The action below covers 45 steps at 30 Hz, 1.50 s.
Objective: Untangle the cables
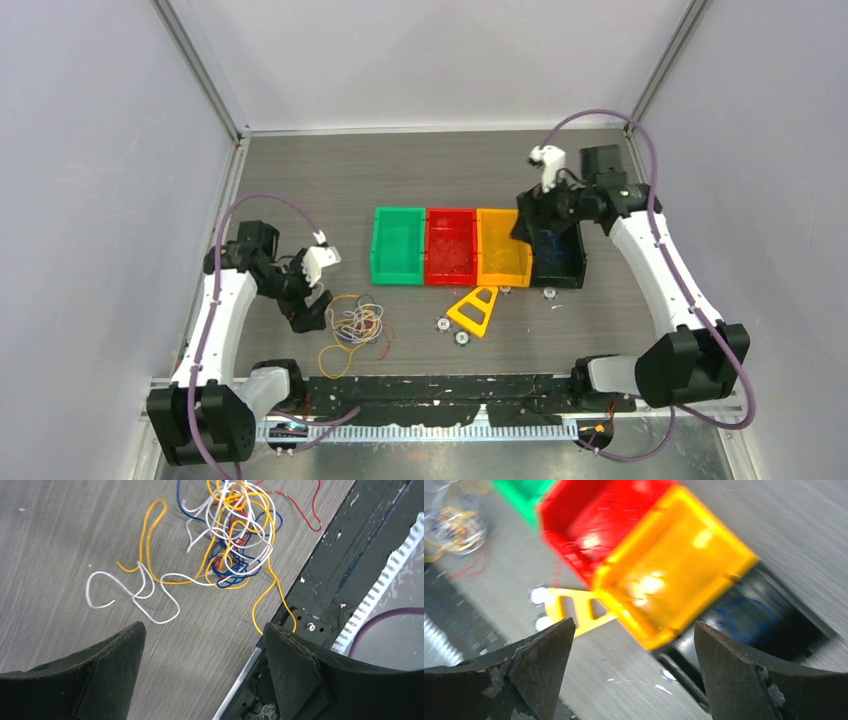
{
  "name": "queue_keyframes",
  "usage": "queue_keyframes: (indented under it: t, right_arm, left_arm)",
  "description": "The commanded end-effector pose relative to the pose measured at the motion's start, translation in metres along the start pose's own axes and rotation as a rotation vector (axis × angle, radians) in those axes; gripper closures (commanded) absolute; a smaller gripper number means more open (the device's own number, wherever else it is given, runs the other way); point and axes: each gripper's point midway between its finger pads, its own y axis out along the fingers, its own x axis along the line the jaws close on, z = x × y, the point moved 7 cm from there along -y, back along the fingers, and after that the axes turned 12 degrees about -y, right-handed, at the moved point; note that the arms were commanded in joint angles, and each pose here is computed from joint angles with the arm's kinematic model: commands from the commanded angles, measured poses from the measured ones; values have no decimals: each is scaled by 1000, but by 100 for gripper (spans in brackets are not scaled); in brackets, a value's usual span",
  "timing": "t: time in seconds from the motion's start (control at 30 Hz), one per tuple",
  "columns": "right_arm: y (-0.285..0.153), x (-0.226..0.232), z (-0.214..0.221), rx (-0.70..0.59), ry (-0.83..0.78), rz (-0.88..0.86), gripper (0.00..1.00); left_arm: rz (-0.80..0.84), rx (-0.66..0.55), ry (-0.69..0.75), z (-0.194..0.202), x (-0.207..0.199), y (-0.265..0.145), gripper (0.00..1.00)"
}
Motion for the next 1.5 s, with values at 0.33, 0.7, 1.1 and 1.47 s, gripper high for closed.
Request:
queue_keyframes:
  t: [0.33,0.7,1.1,1.47]
  right_arm:
    - [100,171,-53,-59,-125,-588,0]
    - [194,280,-63,-64,-307,-529,2]
    - [238,328,-24,32,-423,-559,28]
    - [223,308,0,32,-452,-557,93]
  left_arm:
    - [37,-77,414,-8,58,27,13]
    - [-141,-261,642,-12,56,24,15]
    - [-91,-210,632,10,63,16,11]
    - [-16,-153,713,11,79,56,9]
